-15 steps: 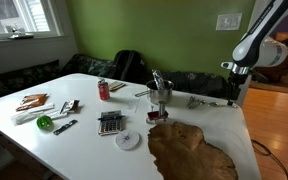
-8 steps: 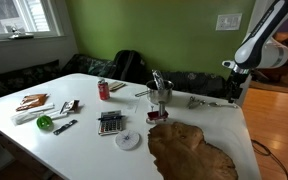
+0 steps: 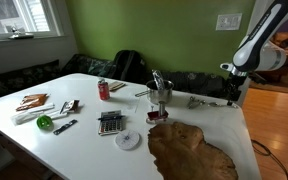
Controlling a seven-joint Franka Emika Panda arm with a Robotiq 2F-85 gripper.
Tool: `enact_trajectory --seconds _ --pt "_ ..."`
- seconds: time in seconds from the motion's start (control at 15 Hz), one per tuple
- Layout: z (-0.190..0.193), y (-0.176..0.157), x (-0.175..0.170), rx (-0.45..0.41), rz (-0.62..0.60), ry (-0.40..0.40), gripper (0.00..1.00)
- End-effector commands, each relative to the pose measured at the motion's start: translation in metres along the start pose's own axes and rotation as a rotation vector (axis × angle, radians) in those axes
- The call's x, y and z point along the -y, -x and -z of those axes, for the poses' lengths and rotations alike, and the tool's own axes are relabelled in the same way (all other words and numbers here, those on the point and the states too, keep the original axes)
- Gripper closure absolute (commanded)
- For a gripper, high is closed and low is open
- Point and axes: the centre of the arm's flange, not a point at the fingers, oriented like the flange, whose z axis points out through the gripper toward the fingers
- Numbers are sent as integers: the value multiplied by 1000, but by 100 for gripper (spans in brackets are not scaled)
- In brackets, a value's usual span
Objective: Put one silver spoon on the wooden tray
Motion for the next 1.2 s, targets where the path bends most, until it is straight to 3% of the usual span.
enact_trajectory --seconds 0.0,0.07,0.33,0.4,0.53,0.73,0.8,0.87,0.93,1.07,1.13 --pt "-24 2 -10 -15 -15 26 36" --pt "-27 2 -13 -27 -23 30 47" --pt "-35 -1 -17 -54 -50 64 57" --pt "-36 -3 -18 -60 -62 63 53" --pt "-38 -5 -17 -58 -76 56 57" --pt "-35 -7 -12 -62 -82 34 52" --pt "-34 -7 -12 -67 -85 22 62" --pt "-34 -8 -12 -70 -87 10 79" --pt "-34 -8 -12 -67 -90 1 81" --pt "-32 -7 -12 -50 -82 -44 98" --pt "-31 -5 -13 -47 -80 -60 100"
